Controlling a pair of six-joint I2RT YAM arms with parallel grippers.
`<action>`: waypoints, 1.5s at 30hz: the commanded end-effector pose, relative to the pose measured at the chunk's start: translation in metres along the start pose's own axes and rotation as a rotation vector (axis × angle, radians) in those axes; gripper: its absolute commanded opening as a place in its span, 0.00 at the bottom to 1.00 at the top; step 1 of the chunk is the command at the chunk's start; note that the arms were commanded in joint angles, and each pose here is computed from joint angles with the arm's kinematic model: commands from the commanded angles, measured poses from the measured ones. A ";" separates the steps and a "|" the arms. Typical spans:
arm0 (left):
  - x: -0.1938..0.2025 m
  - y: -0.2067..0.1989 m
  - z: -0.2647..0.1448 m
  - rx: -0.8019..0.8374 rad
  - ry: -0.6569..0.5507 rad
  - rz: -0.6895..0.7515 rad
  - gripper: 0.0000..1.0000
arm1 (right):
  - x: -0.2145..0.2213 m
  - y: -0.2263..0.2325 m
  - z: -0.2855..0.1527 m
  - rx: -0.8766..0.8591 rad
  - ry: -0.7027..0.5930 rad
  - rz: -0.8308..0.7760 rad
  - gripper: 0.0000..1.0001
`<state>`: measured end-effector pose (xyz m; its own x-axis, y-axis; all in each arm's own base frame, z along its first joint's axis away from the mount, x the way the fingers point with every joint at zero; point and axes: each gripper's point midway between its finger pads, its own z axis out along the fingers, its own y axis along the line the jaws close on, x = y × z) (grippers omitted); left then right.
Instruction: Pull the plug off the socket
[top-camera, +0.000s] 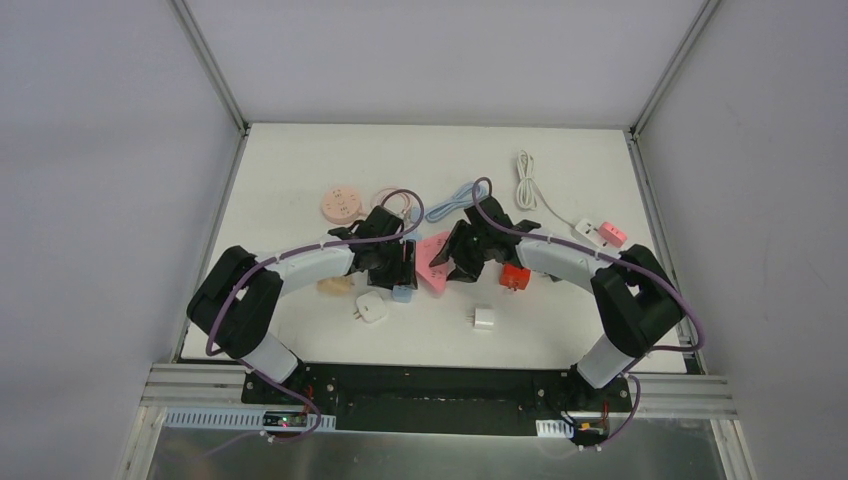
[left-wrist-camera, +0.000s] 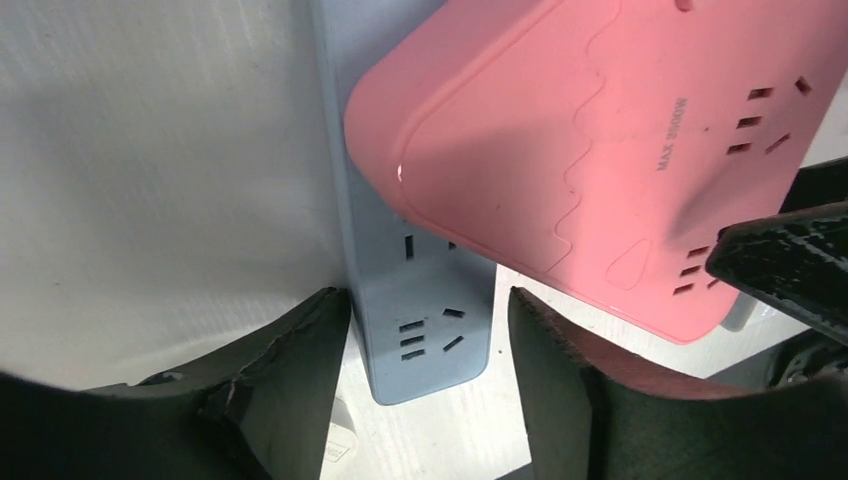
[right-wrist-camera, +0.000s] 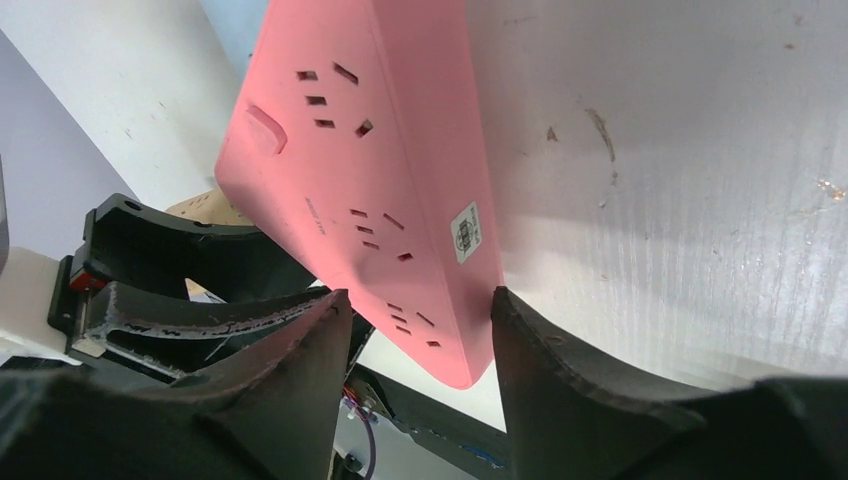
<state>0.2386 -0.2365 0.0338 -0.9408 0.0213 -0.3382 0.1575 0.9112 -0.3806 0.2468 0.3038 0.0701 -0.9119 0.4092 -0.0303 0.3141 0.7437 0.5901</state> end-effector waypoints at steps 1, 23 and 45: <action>0.003 0.020 -0.004 -0.100 -0.027 0.034 0.57 | -0.009 0.028 -0.005 -0.080 -0.014 -0.053 0.56; 0.028 0.035 0.004 -0.154 0.071 -0.008 0.25 | -0.021 0.033 0.022 -0.228 0.049 -0.149 0.81; 0.014 0.018 -0.009 -0.085 0.007 -0.032 0.53 | -0.009 0.016 0.050 -0.435 0.073 -0.166 0.44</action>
<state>0.2390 -0.2307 0.0320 -0.9366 -0.0281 -0.3492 0.1073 0.9259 -0.3623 0.2820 0.3315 0.0514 -0.9543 0.2789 -0.1074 0.0520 0.5087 0.8594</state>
